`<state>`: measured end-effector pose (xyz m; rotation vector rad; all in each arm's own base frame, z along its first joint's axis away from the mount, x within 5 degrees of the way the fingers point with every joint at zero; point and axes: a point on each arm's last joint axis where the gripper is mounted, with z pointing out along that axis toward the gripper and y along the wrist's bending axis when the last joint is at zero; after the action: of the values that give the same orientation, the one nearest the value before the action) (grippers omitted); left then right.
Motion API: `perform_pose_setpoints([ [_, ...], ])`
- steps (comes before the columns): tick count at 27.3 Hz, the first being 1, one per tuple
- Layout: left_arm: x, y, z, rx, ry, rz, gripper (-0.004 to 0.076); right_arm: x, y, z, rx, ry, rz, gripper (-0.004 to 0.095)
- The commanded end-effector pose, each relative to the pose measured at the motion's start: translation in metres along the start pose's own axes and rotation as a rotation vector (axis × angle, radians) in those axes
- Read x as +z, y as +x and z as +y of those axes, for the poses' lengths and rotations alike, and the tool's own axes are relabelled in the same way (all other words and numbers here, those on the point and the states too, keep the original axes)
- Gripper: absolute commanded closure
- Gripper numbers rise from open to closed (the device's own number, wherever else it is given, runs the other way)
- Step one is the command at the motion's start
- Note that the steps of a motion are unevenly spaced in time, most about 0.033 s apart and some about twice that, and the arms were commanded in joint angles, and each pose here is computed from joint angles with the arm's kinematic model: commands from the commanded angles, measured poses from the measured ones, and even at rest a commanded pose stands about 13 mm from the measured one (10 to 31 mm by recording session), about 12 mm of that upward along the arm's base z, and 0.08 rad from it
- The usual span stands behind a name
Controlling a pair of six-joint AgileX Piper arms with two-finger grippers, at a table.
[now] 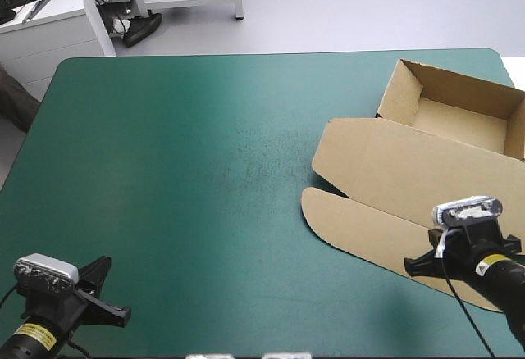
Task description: Fold the box
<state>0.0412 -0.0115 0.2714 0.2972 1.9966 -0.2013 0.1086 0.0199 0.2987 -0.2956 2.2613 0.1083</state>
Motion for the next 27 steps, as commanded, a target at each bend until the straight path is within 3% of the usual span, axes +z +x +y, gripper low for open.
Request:
perform_pose_setpoints([
  [1, -0.004, -0.014, -0.001, -0.005, 0.009, -0.089, 0.0734, 0.0, 0.012, 0.002, 0.015, 0.009, -0.083, 0.092],
  [6, -0.004, -0.014, -0.001, -0.005, 0.009, -0.089, 0.0734, 0.004, 0.036, 0.004, 0.066, 0.004, -0.07, 0.0921],
  [27, -0.004, -0.014, -0.001, -0.007, 0.011, -0.089, 0.0734, 0.003, 0.036, 0.008, 0.106, -0.034, -0.083, 0.0927],
])
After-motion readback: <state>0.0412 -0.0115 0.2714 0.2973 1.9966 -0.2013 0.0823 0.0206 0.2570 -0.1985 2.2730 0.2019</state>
